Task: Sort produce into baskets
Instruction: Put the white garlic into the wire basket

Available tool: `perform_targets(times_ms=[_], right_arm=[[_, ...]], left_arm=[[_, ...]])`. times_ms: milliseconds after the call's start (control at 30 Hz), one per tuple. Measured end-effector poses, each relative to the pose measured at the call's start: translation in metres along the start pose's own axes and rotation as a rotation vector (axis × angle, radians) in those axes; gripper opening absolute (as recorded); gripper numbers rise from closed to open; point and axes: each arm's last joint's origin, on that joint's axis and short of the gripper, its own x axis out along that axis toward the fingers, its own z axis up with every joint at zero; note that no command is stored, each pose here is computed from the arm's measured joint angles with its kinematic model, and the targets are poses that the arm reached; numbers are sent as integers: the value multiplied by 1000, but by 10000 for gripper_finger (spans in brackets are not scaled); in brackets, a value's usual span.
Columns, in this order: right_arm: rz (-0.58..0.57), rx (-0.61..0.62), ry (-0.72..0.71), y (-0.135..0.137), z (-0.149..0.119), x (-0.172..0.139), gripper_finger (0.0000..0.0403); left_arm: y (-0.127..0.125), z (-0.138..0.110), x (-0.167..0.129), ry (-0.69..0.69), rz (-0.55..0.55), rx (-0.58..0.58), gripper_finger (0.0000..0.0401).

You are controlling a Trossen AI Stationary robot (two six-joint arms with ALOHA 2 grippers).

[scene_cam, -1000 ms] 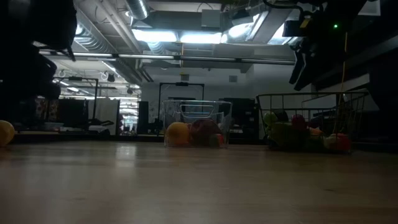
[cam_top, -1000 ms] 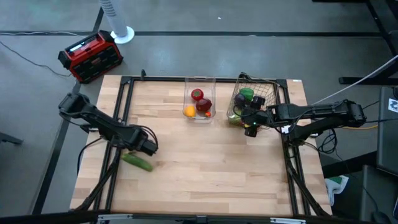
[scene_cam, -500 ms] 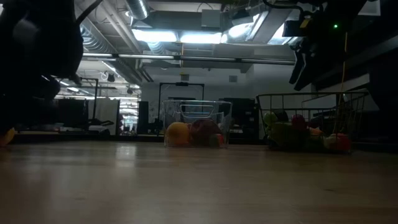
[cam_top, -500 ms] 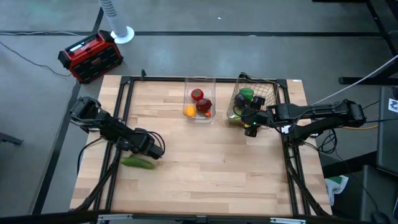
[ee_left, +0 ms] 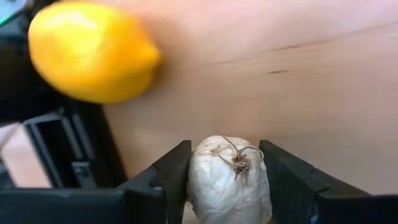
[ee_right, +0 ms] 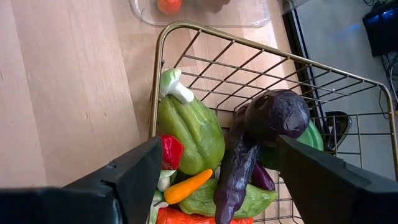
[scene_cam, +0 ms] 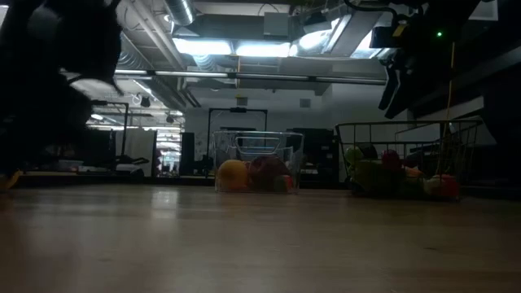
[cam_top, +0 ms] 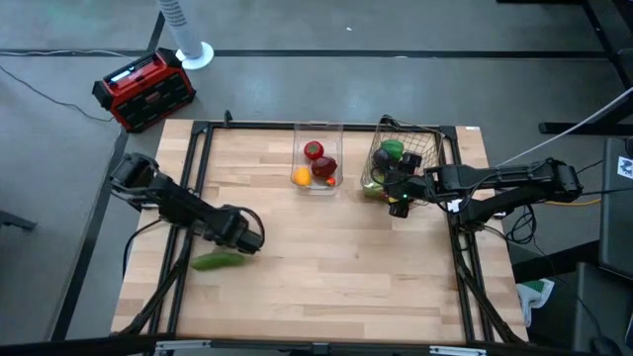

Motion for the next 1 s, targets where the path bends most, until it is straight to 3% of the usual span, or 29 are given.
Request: perform_targets(times_ms=[267, 433, 600, 800, 1000], right_arm=[[0, -2, -2, 0, 0, 0, 308], [0, -1, -4, 0, 0, 0, 308], [-1, -5, -3, 0, 0, 0, 308], [-9, 9, -32, -4, 8, -8, 308], [-8, 36, -83, -12, 21, -24, 308]], left_arm=[[-18, 11, -46, -168, -211, 35, 191], [-42, 32, -75, -344, -475, 19, 193], [-78, 65, -103, -627, -844, 5, 193], [-120, 103, -131, -1003, -1185, 30, 193], [-147, 130, -128, -1263, -1298, -16, 194]])
